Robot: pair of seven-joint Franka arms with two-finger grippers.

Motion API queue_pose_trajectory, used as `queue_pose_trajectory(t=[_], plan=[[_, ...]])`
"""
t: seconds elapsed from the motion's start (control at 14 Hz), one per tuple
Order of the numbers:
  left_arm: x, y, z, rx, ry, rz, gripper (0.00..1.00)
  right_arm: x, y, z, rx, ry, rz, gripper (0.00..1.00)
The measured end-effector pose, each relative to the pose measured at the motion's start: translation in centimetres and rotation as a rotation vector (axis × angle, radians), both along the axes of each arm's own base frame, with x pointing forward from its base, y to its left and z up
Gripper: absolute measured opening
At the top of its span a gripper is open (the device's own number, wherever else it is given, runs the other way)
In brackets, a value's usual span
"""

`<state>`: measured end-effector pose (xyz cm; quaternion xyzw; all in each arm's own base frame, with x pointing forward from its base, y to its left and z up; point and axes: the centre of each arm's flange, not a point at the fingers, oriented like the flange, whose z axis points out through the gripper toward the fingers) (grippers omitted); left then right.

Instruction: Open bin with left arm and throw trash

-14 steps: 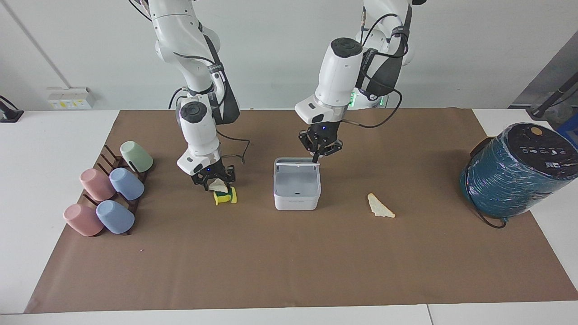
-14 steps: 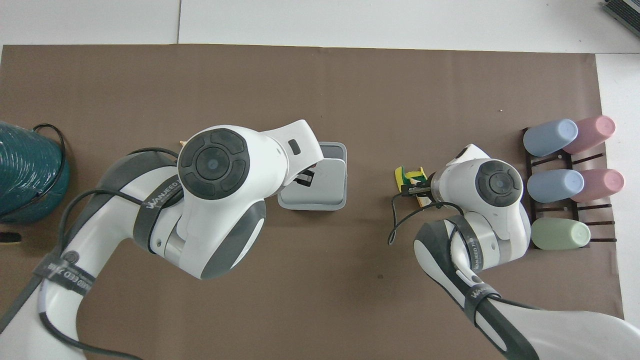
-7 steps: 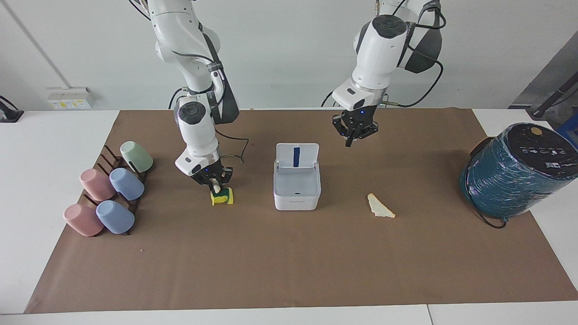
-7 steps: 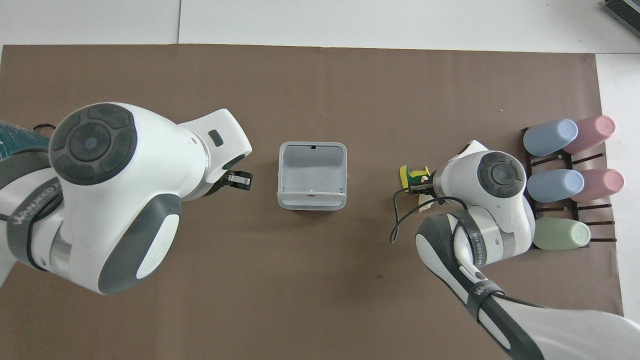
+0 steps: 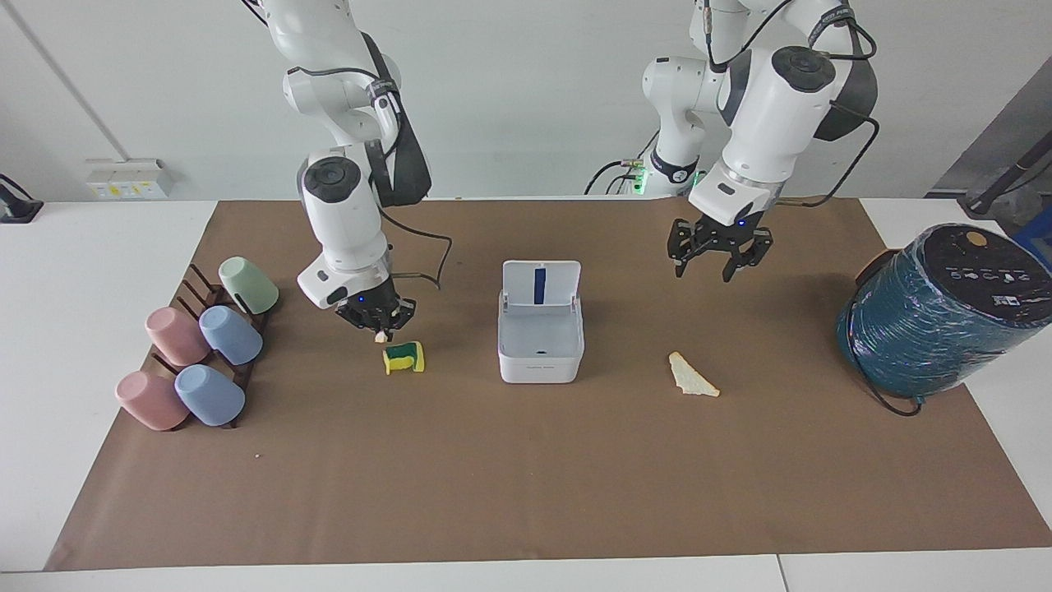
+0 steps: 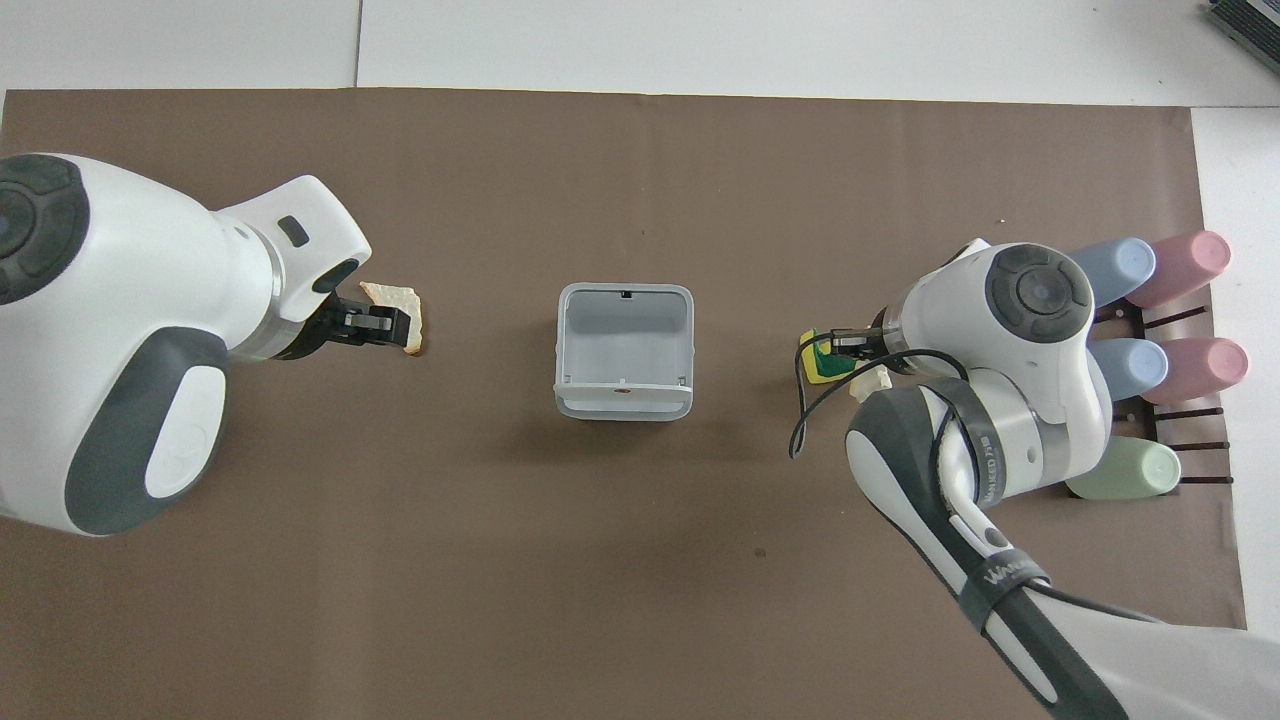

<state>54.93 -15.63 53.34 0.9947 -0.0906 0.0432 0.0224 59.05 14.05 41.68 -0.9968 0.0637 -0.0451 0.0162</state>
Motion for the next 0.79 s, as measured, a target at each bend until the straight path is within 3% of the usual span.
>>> queue_pose_trajectory(t=[0.07,0.29,0.5,0.79], plan=[[0.3,1.0,0.0,0.001,-0.001,0.002,1.00,0.6,0.3,1.7,0.066,-0.012,-0.041,0.11],[1.0,3.0,0.1,-0.001,-0.020,0.015,1.00,1.8,1.4,5.4,0.267,-0.036,-0.133,0.11],[1.7,2.9,-1.7,-0.011,-0.073,0.017,1.00,1.7,4.8,6.4,0.347,-0.056,-0.183,0.11],[3.3,2.4,-6.7,-0.018,-0.115,0.027,1.00,0.3,14.4,3.6,0.420,-0.086,-0.270,0.11]])
